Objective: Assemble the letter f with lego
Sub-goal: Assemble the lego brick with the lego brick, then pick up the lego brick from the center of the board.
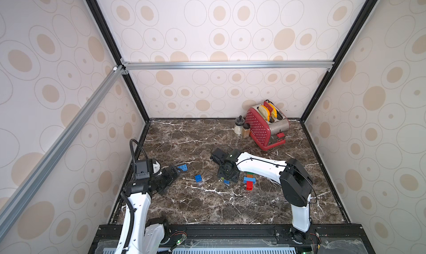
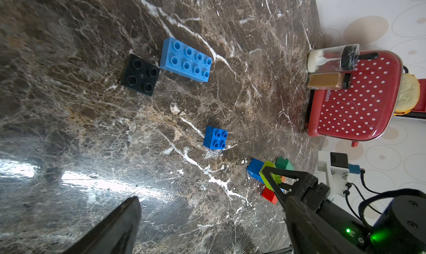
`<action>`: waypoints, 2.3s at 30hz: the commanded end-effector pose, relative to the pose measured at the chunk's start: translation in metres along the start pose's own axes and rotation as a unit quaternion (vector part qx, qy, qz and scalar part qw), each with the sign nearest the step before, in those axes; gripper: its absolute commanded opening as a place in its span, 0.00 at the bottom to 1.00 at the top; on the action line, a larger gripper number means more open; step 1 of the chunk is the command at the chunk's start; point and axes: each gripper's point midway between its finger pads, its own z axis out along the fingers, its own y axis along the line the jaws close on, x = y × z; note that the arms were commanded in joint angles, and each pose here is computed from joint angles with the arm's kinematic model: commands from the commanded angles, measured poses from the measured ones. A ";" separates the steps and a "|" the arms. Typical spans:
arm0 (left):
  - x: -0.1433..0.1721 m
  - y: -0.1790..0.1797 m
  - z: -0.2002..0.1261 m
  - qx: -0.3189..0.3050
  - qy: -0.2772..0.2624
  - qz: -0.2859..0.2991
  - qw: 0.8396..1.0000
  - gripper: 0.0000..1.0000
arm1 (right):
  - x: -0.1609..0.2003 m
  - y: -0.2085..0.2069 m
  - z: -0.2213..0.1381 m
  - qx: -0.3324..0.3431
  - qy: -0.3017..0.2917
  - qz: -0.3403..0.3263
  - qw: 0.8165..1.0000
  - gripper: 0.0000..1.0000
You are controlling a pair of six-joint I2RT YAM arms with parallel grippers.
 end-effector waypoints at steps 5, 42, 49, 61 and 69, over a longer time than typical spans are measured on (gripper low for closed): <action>-0.004 -0.001 -0.002 0.004 -0.010 0.006 1.000 0.99 | 0.022 -0.022 0.044 0.051 0.054 -0.063 0.995 0.62; -0.017 -0.004 -0.010 -0.003 -0.041 0.026 0.999 0.99 | -0.011 0.012 -0.063 0.012 -0.051 -0.281 0.958 0.87; -0.028 -0.010 -0.026 -0.023 -0.063 0.021 0.998 0.99 | -0.011 0.081 -0.093 -0.079 -0.072 -0.378 0.920 0.89; -0.058 0.017 -0.072 -0.150 -0.150 -0.027 0.977 0.99 | 0.022 0.136 -0.010 -0.147 0.009 -0.426 0.892 0.77; -0.067 0.020 -0.053 -0.124 -0.132 -0.032 0.983 0.99 | 0.031 0.142 0.015 -0.156 0.030 -0.423 0.892 0.73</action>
